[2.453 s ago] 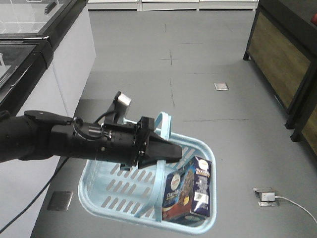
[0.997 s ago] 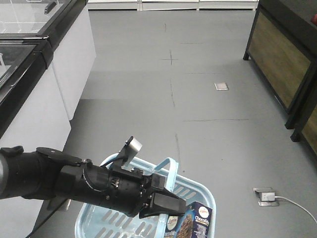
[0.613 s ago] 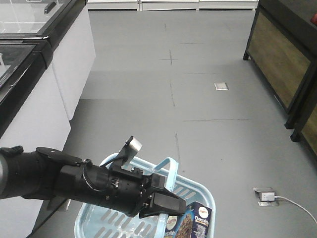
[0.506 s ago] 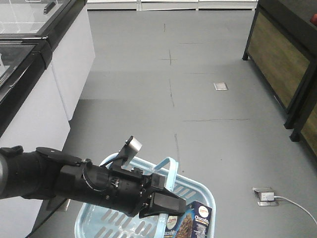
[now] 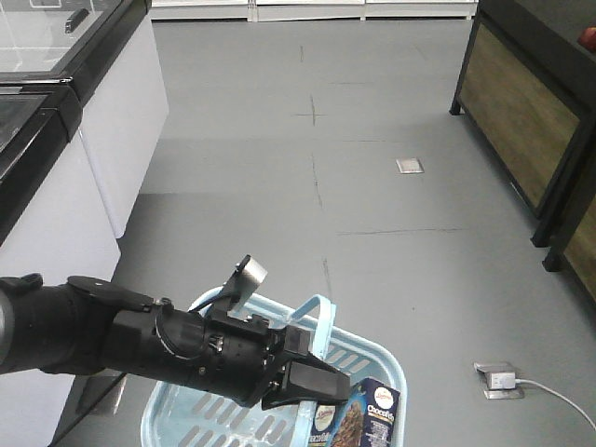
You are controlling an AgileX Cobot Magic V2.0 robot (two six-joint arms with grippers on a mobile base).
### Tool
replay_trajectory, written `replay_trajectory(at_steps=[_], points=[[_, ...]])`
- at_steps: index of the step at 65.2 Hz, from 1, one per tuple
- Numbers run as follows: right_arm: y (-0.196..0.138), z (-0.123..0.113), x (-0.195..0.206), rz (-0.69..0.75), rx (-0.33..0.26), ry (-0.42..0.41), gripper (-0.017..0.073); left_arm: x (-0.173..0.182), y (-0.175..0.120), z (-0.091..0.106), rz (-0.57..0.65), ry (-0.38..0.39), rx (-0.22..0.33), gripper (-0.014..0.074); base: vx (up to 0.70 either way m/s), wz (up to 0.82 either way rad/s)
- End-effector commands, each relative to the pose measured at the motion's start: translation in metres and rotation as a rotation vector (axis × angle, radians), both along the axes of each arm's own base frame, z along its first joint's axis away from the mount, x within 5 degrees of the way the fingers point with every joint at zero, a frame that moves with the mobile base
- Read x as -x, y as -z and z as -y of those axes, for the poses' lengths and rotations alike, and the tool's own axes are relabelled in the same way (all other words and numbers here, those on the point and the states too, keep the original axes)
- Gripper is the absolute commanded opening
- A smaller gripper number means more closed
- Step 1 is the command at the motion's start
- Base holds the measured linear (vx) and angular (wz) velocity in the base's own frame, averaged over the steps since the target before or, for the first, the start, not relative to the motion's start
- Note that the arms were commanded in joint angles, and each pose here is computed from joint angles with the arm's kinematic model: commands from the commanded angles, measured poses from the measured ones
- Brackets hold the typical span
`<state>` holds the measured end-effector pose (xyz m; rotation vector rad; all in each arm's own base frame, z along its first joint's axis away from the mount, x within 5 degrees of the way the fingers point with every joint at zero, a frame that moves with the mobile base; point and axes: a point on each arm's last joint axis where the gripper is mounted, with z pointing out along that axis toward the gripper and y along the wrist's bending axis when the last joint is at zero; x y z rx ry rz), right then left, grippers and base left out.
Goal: Left arm holds basket, right arm returns cookies
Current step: 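Hold the basket with the left gripper while driving toward the shelves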
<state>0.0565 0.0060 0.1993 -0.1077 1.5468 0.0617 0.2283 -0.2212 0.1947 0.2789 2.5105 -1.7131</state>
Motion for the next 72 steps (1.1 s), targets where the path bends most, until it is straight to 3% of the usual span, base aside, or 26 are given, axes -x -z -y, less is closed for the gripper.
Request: replay_trajectory(at_steps=[1,72], points=[[-0.0077,-0.0005,0.0014,0.083,-0.002,-0.006,-0.0008,0.0029,-0.0293,0.0037,0.032,0.012,0.131,-0.0007,0.15,0.03],[-0.0077,-0.0005,0.0014,0.083,-0.002,-0.006,-0.0008,0.0029,-0.0293,0.0037,0.032,0.012,0.131,-0.0006,0.2,0.0]])
